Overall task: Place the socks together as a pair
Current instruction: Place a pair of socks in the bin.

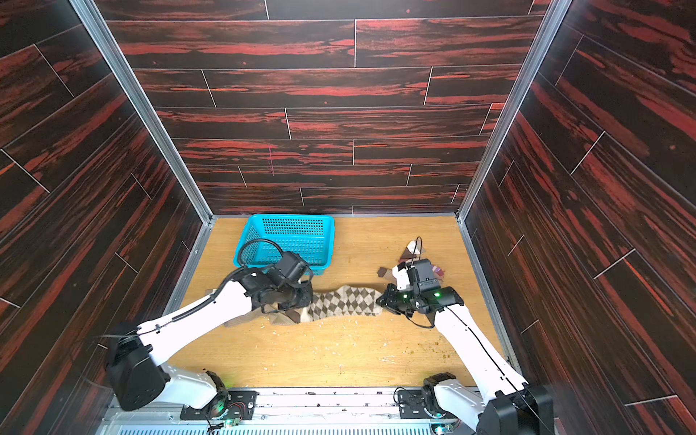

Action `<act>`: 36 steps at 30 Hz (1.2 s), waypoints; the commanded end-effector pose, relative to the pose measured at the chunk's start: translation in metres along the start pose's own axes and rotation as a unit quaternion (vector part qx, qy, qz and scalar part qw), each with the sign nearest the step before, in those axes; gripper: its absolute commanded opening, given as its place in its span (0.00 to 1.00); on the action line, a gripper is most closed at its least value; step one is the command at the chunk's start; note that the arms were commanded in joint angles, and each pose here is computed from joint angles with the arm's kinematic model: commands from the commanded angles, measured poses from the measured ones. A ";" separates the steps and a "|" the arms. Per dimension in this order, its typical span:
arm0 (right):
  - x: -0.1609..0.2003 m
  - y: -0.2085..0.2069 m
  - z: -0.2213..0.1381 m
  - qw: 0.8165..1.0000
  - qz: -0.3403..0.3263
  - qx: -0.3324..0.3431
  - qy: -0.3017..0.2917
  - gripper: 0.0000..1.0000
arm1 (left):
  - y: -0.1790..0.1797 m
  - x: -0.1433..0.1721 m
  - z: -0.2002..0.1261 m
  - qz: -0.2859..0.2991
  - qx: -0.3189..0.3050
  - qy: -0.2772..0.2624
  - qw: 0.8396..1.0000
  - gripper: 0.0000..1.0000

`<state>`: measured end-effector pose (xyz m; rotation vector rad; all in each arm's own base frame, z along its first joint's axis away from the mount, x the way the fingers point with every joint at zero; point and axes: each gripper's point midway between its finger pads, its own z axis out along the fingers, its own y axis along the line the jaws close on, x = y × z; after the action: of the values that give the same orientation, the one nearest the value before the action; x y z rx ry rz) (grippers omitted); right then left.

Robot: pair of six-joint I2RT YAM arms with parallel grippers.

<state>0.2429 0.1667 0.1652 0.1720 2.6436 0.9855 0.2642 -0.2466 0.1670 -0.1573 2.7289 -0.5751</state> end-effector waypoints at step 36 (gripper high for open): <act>-0.223 0.170 0.245 0.991 0.035 -0.121 0.034 0.00 | 0.203 -0.310 -0.004 -0.115 -0.053 -0.096 0.987 0.00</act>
<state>0.5466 0.3958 0.1841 0.0946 2.4560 1.3270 0.5475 -0.0077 0.1796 -0.5774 2.5447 -0.4618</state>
